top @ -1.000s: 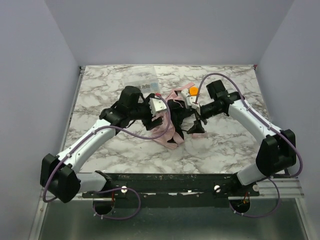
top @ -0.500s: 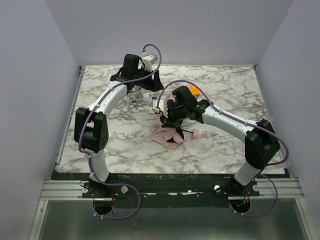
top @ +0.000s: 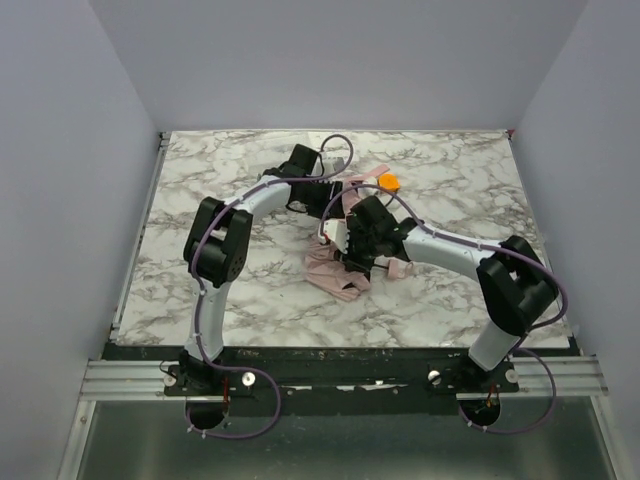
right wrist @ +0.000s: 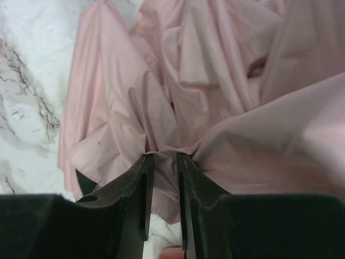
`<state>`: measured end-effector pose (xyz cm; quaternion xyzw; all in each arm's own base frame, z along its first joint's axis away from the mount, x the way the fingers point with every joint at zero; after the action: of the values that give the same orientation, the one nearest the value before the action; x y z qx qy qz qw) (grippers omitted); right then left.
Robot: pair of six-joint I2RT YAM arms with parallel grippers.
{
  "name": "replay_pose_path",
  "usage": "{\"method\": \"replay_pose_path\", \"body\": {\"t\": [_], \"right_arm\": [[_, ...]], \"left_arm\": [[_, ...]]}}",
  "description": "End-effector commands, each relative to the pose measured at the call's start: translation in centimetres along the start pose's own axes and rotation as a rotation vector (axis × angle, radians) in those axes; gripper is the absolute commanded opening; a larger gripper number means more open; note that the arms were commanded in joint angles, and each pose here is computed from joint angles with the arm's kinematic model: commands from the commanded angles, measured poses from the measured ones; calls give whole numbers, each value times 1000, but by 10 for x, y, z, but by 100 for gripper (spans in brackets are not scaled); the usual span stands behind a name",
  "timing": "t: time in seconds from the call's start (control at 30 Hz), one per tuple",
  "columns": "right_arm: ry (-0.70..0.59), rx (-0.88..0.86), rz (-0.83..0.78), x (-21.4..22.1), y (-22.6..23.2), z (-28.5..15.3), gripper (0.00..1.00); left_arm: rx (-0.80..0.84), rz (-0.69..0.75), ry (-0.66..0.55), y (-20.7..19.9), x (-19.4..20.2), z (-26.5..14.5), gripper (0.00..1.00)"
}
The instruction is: Put away the umbrella
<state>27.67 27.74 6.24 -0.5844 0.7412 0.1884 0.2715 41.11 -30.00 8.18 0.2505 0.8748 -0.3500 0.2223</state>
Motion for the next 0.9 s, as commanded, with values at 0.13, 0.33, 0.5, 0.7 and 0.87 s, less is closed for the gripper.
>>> {"method": "replay_pose_path", "body": {"t": [0.13, 0.33, 0.5, 0.7, 0.87], "right_arm": [[20, 132, 39, 4, -57, -4, 34], [30, 128, 36, 4, -65, 7, 34], [13, -114, -10, -1, -23, -4, 41], [-63, -340, -130, -32, 31, -76, 60], [-82, -434, -197, -29, 60, -110, 60]], "left_arm": [[32, -61, 160, -31, 61, -10, 37], [84, -177, 224, -64, 97, -8, 32], [38, -236, 226, -50, 114, -2, 33], [-9, -262, 152, -30, 86, -10, 35], [-15, -262, 78, -23, 60, -27, 39]]}}
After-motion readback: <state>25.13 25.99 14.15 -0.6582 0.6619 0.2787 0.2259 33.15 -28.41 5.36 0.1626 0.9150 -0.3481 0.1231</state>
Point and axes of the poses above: each gripper's point midway between its finger pads, its own z axis out along the fingers, its own y axis along the line the jaws close on, x = y × z, the point moved 1 cm from there along -z, back along the fingers, and after that the axes turned 7 degrees about z, right-handed, at the moved point
